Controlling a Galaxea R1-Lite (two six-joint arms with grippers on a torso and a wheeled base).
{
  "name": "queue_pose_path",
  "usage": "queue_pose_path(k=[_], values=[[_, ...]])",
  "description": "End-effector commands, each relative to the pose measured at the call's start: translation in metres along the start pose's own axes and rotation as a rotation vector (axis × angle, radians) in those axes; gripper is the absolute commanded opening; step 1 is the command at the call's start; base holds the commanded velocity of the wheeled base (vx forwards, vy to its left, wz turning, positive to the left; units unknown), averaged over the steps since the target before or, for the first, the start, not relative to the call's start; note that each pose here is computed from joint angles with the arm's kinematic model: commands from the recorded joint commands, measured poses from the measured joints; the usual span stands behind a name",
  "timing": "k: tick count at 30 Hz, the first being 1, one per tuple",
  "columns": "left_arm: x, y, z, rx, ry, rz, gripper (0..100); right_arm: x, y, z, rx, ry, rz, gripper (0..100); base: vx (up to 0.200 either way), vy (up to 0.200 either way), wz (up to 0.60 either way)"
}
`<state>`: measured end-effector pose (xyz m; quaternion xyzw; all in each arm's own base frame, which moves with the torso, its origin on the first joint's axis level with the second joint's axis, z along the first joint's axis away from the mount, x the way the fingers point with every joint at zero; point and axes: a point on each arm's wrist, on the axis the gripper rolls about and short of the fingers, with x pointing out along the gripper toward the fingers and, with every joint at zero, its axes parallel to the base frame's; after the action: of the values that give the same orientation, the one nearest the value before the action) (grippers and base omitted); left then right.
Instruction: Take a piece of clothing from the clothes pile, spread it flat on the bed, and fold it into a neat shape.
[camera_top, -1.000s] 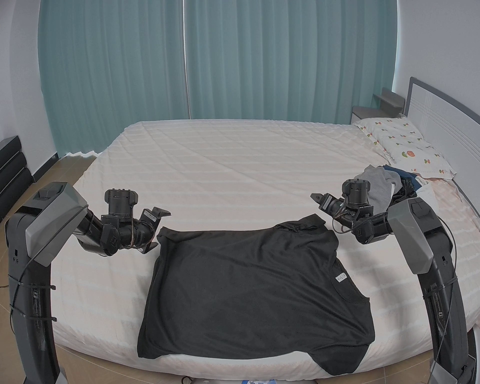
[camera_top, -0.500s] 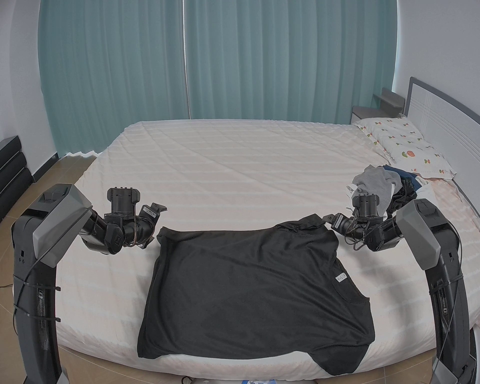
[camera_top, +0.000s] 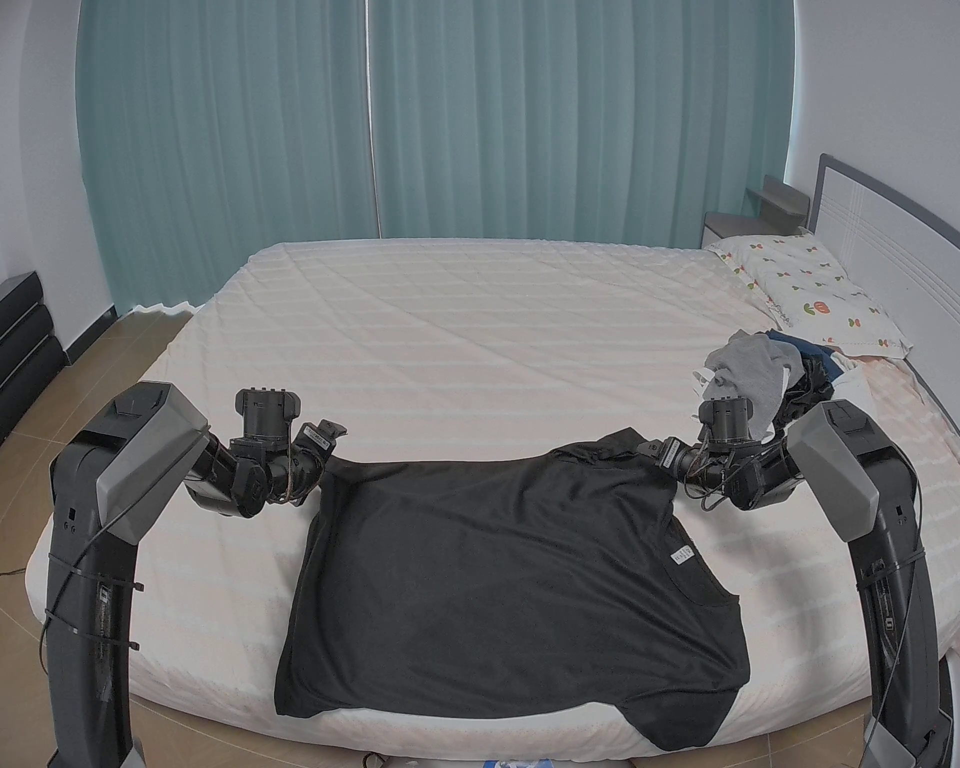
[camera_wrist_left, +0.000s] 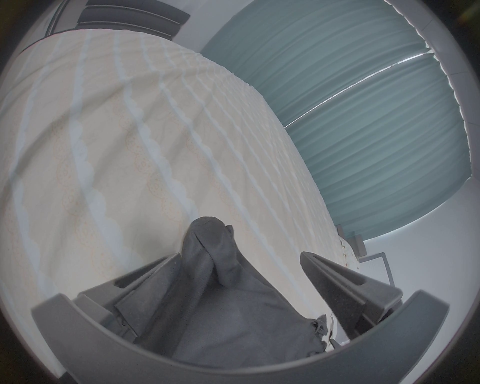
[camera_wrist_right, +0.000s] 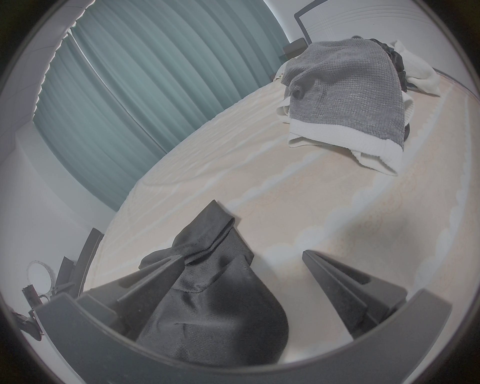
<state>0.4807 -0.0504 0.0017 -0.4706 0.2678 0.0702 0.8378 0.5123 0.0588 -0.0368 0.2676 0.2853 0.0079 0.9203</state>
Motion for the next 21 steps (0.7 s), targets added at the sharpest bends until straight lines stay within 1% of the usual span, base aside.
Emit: queue_pose_path(k=[1, 2, 6, 9, 10, 13, 16, 17, 21], values=[[0.010, 0.009, -0.005, 0.013, 0.005, 0.019, 100, 0.002, 0.003, -0.006, -0.007, 0.011, 0.003, 100, 0.000, 0.000, 0.00], [0.012, 0.008, -0.005, 0.015, -0.006, 0.020, 100, 0.003, 0.003, -0.007, -0.008, 0.013, 0.003, 0, 0.000, 0.000, 0.00], [0.015, 0.010, -0.006, 0.021, 0.001, 0.034, 100, 0.004, 0.006, -0.009, -0.011, 0.013, 0.008, 0, 0.000, 0.000, 0.00], [0.017, 0.007, -0.006, 0.022, 0.006, 0.047, 100, 0.004, 0.006, -0.009, -0.011, 0.012, 0.009, 0, 0.000, 0.000, 0.00], [0.021, 0.007, -0.006, 0.022, 0.003, 0.072, 100, 0.003, 0.007, -0.007, -0.010, 0.005, 0.013, 0, 0.000, 0.000, 0.00], [0.027, 0.007, -0.005, 0.025, -0.033, 0.101, 100, 0.001, 0.007, -0.001, -0.004, -0.028, 0.025, 0, 0.000, 0.000, 0.00], [0.032, 0.008, -0.006, 0.026, -0.050, 0.123, 100, -0.003, 0.009, 0.006, 0.002, -0.056, 0.035, 0, 0.000, 0.000, 0.00], [0.032, 0.008, -0.005, 0.026, -0.049, 0.126, 0, -0.005, 0.009, 0.008, 0.005, -0.059, 0.034, 0, 0.000, 0.000, 0.00], [0.032, 0.008, -0.005, 0.027, -0.048, 0.129, 0, -0.009, 0.009, 0.010, 0.007, -0.061, 0.034, 0, 0.000, 0.000, 0.00]])
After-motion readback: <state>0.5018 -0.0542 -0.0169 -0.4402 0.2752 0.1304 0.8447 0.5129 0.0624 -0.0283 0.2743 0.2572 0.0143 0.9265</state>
